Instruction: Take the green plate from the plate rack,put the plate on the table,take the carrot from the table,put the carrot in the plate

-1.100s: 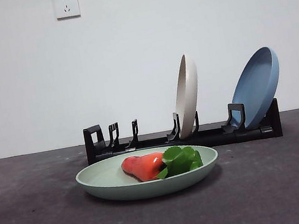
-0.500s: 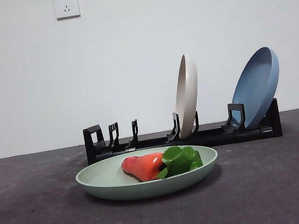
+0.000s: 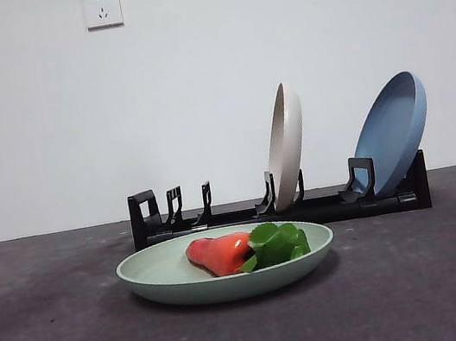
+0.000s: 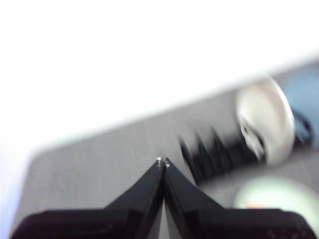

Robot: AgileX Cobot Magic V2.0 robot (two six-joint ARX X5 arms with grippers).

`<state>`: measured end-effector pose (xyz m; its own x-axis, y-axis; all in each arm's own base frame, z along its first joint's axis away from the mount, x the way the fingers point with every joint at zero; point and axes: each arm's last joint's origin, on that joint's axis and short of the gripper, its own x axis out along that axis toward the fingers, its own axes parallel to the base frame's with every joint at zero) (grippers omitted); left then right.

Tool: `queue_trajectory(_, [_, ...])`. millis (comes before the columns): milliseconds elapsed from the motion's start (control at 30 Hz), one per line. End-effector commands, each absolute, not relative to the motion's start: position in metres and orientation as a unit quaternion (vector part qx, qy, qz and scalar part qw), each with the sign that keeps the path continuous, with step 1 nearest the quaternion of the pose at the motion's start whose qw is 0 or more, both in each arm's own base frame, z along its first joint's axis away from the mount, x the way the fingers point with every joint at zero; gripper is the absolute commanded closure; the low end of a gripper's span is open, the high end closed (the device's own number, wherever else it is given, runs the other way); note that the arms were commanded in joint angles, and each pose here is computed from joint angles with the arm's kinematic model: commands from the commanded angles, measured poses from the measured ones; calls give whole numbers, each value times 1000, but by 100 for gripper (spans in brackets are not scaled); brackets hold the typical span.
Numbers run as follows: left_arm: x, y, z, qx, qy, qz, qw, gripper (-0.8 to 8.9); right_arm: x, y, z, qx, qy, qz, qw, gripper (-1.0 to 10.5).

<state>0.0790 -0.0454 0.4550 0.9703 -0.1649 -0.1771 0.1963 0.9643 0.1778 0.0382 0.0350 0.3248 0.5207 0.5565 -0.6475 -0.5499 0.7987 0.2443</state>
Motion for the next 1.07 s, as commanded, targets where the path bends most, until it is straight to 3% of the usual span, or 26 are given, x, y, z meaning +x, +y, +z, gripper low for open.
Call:
queue_trajectory(33, [95,-41,443,144,1,-104,984,816,39,35,325,7,370,316,873,945])
queue_trajectory(167, [107,-29,407,142,-75,-72,984,816,39,35,325,7,371,316,873,945])
queue_trajectory(300, [110,-17,358,124,-94,-39,987,816,39,35,325,7,370,316,873,945])
queue_trajectory(667, [99,4,223,50,-11,44,998,816,39,35,325,7,370,316,873,945])
queue_trajectory(1067, [95,9,162,8,55,69,996,816,39,35,325,7,370,316,873,945])
